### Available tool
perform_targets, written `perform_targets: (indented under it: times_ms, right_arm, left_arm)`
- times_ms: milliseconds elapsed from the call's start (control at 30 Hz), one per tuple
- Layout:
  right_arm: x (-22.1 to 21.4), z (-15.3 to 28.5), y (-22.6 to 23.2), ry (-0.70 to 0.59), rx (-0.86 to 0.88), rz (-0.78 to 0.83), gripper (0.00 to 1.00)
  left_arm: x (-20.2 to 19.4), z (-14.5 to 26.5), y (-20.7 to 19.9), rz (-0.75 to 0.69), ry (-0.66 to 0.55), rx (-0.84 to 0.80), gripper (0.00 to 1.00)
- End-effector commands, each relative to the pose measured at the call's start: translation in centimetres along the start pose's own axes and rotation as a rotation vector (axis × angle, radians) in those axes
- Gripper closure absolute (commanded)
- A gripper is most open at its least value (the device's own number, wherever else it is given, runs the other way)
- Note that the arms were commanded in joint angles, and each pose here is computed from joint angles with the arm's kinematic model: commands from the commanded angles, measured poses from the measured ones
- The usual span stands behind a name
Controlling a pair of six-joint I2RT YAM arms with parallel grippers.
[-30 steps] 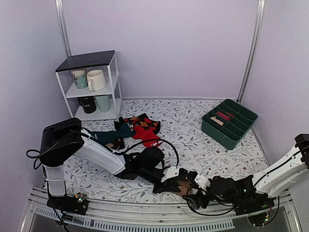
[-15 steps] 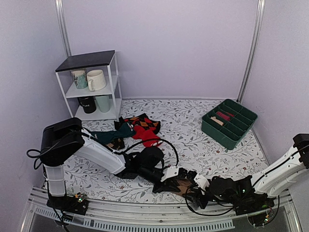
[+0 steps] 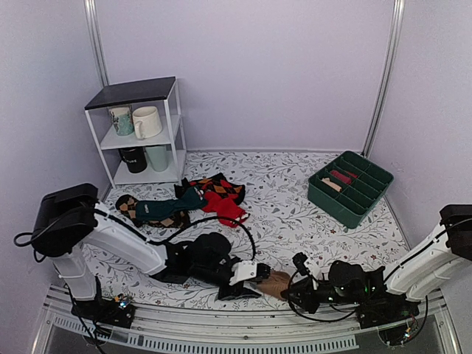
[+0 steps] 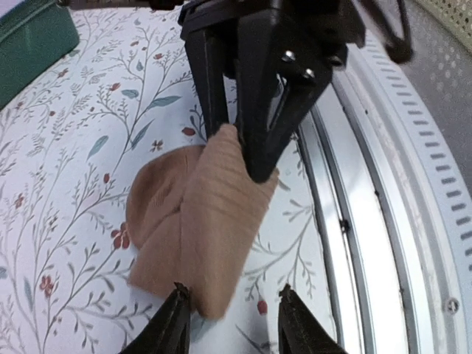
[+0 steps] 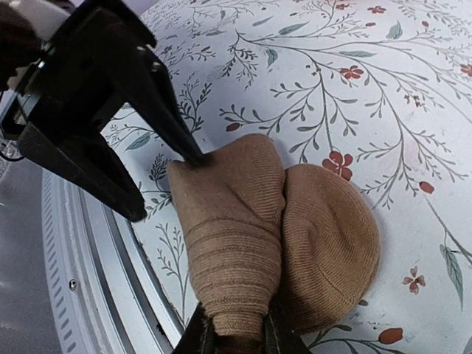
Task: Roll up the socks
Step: Roll a pair of socks at the center of the board.
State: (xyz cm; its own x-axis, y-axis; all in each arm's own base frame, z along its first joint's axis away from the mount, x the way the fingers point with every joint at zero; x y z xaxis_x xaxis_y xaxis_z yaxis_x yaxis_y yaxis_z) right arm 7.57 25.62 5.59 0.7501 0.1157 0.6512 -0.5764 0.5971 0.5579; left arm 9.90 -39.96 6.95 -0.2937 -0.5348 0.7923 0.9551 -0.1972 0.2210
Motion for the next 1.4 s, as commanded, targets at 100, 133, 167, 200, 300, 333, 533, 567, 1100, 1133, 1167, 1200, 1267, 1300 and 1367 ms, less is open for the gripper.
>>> perform_targets:
  times_ms: [100,133,167,200,300,333,533,567,1100,1133,1167,1200,1267,1300,1367]
  right_arm:
    - [-3.5,0.3,-3.6,0.215,-0.073,-0.184,0.89]
    - [-3.7,0.2,-3.7,0.235,-0.071,-0.208,0.89]
    - [-3.9,0.2,-3.8,0.254,-0.068,-0.225,0.89]
    - [-4.1,0.1,-3.9,0.271,-0.069,-0.244,0.89]
    - [-4.8,-0.1,-4.2,0.324,-0.075,-0.294,0.89]
    - [-5.1,-0.2,-4.2,0.341,-0.077,-0.302,0.89]
    - [-5.8,-0.9,-4.1,0.404,-0.07,-0.325,0.9]
    - [-5.9,-0.9,-4.2,0.407,-0.069,-0.325,0.9]
    - [-6.3,-0.9,-4.6,0.438,-0.062,-0.327,0.9]
    - [-6.3,-1.0,-4.6,0.435,-0.063,-0.327,0.9]
    - [-6.3,-0.9,-4.6,0.435,-0.064,-0.328,0.9]
    - [-6.3,-0.9,-4.6,0.436,-0.065,-0.328,0.9]
    - [-6.2,-1.0,-4.6,0.436,-0.067,-0.329,0.9]
    - [-6.2,-1.0,-4.6,0.437,-0.066,-0.328,0.9]
    - [-6.2,-1.1,-4.6,0.438,-0.065,-0.325,0.9]
  left_arm:
    - [0.6,3.7,-1.8,-0.213,-0.061,0.113,0.58]
    - [0.1,3.5,-2.0,-0.217,-0.053,0.106,0.58]
    - [-0.3,3.4,-2.1,-0.219,-0.049,0.104,0.57]
    - [-0.4,3.2,-2.3,-0.225,-0.051,0.099,0.57]
    - [-0.4,2.6,-2.3,-0.254,-0.065,0.122,0.52]
    - [0.1,2.5,-2.0,-0.272,-0.085,0.139,0.5]
    - [0.9,1.1,-0.7,-0.355,-0.102,0.209,0.5]
    - [0.9,0.9,-0.7,-0.365,-0.108,0.213,0.5]
    - [2.0,2.0,-0.4,-0.395,-0.151,0.284,0.48]
    - [2.2,2.3,-0.4,-0.401,-0.152,0.291,0.48]
    - [2.3,2.6,-0.4,-0.406,-0.155,0.293,0.48]
    - [2.3,2.8,-0.4,-0.409,-0.154,0.292,0.48]
    - [2.0,2.7,-0.7,-0.407,-0.146,0.272,0.47]
    - [1.7,2.4,-0.8,-0.403,-0.135,0.258,0.47]
    - [1.0,1.6,-1.2,-0.397,-0.114,0.222,0.47]
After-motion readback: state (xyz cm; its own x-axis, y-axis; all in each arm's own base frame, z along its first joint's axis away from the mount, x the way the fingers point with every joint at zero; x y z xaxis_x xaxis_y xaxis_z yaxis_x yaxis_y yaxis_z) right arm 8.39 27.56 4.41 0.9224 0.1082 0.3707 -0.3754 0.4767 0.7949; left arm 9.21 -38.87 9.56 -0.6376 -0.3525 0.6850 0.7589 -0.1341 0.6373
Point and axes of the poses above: each gripper's point midway between its finger pads, its own z axis back along the fingers, its own y axis along the line the jaws close on, x = y × z, the point moved 5 cm from there along z, back along the fingers, and after that the axes turned 12 degrees about -z, right-handed, at the moved point
